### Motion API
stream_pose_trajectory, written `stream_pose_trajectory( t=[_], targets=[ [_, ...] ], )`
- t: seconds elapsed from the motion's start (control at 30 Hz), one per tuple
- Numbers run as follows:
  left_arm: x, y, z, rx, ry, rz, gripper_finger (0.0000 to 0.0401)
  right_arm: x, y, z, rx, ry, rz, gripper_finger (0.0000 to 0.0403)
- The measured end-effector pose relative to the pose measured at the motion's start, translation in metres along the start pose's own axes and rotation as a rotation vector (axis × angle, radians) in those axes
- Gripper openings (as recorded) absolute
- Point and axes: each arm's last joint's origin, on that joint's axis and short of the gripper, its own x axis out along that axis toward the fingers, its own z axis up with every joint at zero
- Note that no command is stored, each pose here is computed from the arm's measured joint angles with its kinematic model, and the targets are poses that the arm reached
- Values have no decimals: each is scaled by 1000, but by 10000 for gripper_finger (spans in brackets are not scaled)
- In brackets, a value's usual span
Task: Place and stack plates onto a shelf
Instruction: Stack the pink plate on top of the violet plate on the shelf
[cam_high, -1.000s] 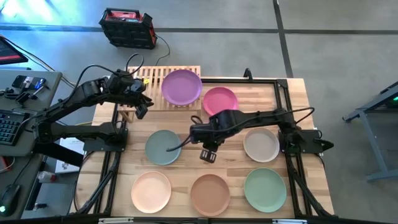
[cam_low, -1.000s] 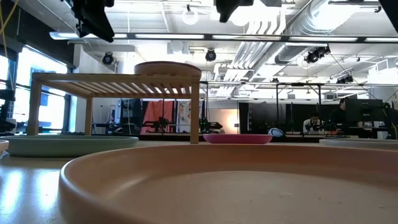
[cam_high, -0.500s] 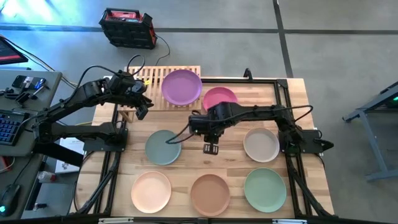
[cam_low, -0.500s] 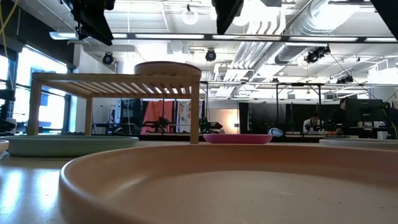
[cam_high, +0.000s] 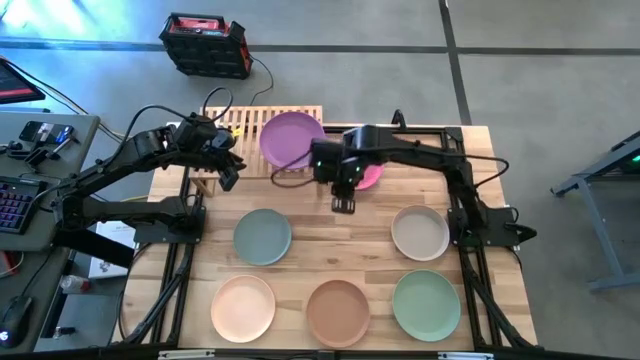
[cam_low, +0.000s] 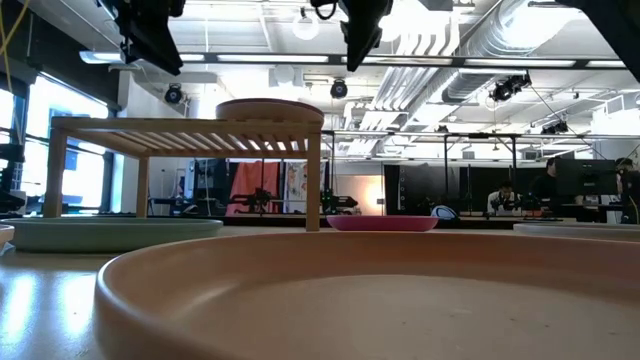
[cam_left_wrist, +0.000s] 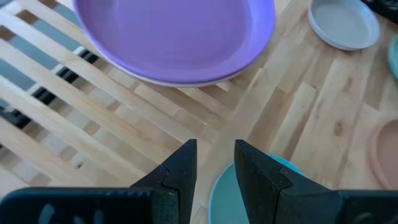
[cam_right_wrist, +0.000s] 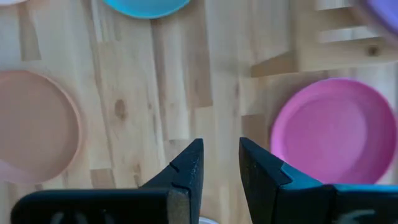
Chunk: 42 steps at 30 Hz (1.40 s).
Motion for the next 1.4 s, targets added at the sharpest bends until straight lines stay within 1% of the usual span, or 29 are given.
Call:
stream_pose_trajectory(
  t=[0.2,0.27,0.33,0.43,0.57,0.73,0.83,0.93,1.1,1.2,1.4],
  targets=[
    [0,0,0,-3,-3,17,97,-5,-29,-7,28,-1,-7,78],
    [0,0,0,-13,-3,17,97,-1,-36,-18,50,47,0,78],
    [0,1,0,-18,-3,18,97,7,-42,-34,75,113,2,78],
    [0,1,0,-18,-4,19,97,15,-50,-56,100,135,2,78],
    [0,1,0,-36,-6,21,97,24,-58,-78,99,45,33,78],
    [0,1,1,-54,-8,21,97,39,-66,-104,80,-65,15,78],
    [0,0,1,-63,-11,20,97,56,-72,-117,58,-101,2,78],
    [0,0,1,-78,-10,20,97,79,-78,-128,33,-105,-3,78],
    [0,0,1,-81,-11,21,97,115,-84,-139,5,-144,-15,78],
    [0,1,1,-81,-17,36,97,127,-85,-142,-34,-188,-33,78],
    [0,2,2,-95,-30,77,97,143,-85,-151,-130,-213,-54,78]
  ],
)
